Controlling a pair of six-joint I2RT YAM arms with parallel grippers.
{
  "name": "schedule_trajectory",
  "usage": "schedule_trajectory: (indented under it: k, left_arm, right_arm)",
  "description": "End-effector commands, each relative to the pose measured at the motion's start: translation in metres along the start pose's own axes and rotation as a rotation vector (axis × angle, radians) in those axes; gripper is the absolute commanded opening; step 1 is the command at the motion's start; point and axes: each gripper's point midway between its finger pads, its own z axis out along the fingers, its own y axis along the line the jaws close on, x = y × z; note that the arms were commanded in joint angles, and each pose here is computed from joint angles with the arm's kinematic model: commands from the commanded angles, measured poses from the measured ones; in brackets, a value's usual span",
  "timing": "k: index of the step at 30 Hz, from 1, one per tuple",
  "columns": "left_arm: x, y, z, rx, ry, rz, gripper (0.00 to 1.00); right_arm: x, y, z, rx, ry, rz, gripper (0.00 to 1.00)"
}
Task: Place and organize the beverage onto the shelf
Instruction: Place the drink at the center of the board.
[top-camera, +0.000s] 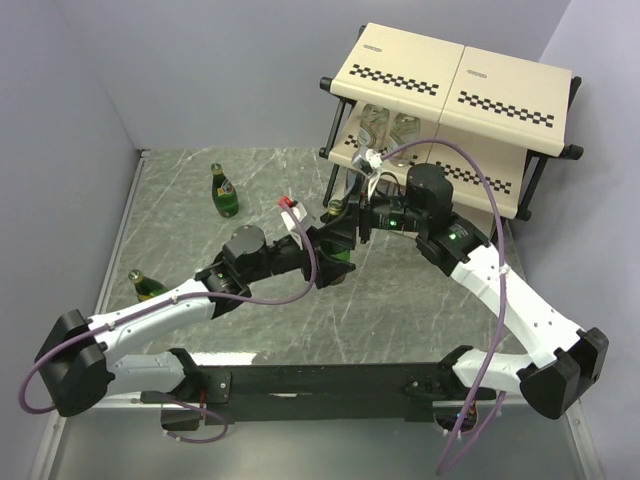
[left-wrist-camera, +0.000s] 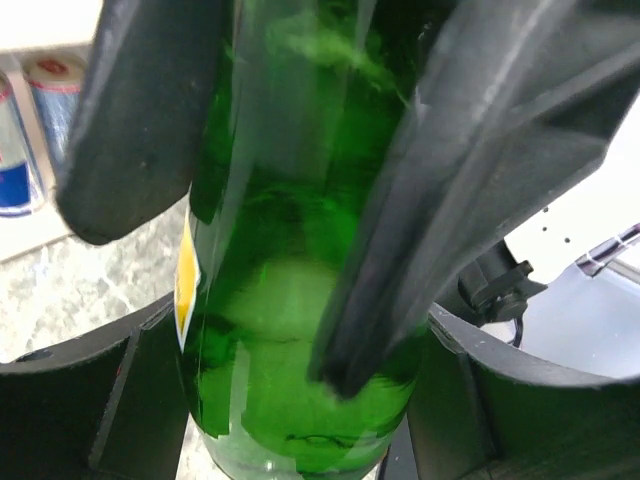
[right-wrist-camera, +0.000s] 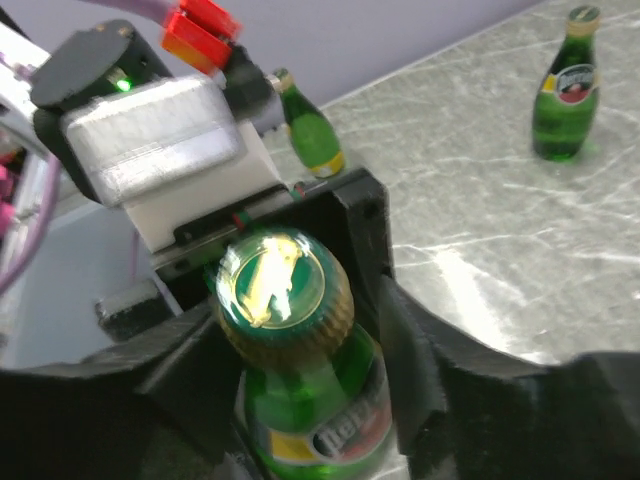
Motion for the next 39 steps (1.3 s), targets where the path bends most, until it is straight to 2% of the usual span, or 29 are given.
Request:
schedule_trajectory:
  k: [1, 2, 3, 4, 5, 12, 18, 25, 34, 39]
  left_arm:
    - [-0.059, -0.025, 0.004, 0.089, -0.214, 0.091, 0.00]
    - [-0.057, -0.024, 0.005, 0.086, -0.214, 0.090, 0.00]
    - [-0.057, -0.022, 0.006, 0.081, -0.218, 0.089, 0.00]
    - [-0.053, -0.020, 0.007, 0.075, -0.214, 0.081, 0.00]
    - [-0.052, -0.020, 0.007, 0.078, -0.221, 0.082, 0.00]
    - [-0.018, -0.004, 0.013, 0.047, -0.177, 0.052, 0.01]
    - [0.033, 0.024, 0.015, -0.036, -0.103, -0.006, 0.28]
    - [0.076, 0.042, 0.014, -0.079, -0.047, -0.058, 0.37]
    - [0.100, 0.051, 0.020, -0.084, -0.039, -0.088, 0.50]
    - [0.107, 0.062, 0.022, -0.118, -0.065, -0.084, 0.51]
  right_arm:
    - [0.000, 0.002, 0.004, -0.032, -0.001, -0.026, 0.52]
    - [0.003, 0.003, 0.004, -0.040, 0.005, -0.027, 0.44]
    - [0.007, 0.003, 0.004, -0.047, 0.015, -0.023, 0.23]
    - [0.009, 0.002, 0.004, -0.042, 0.018, -0.026, 0.14]
    - [0.012, 0.002, 0.003, -0.041, 0.021, -0.027, 0.01]
    - [0.037, -0.018, -0.002, 0.044, 0.036, -0.120, 0.00]
    - [0.084, -0.041, 0.004, 0.074, 0.046, -0.144, 0.00]
    - [0.098, -0.054, 0.008, 0.107, 0.023, -0.159, 0.00]
    - [0.111, -0.073, 0.014, 0.196, 0.034, -0.160, 0.00]
    - [0.122, -0.084, 0.021, 0.239, 0.053, -0.173, 0.00]
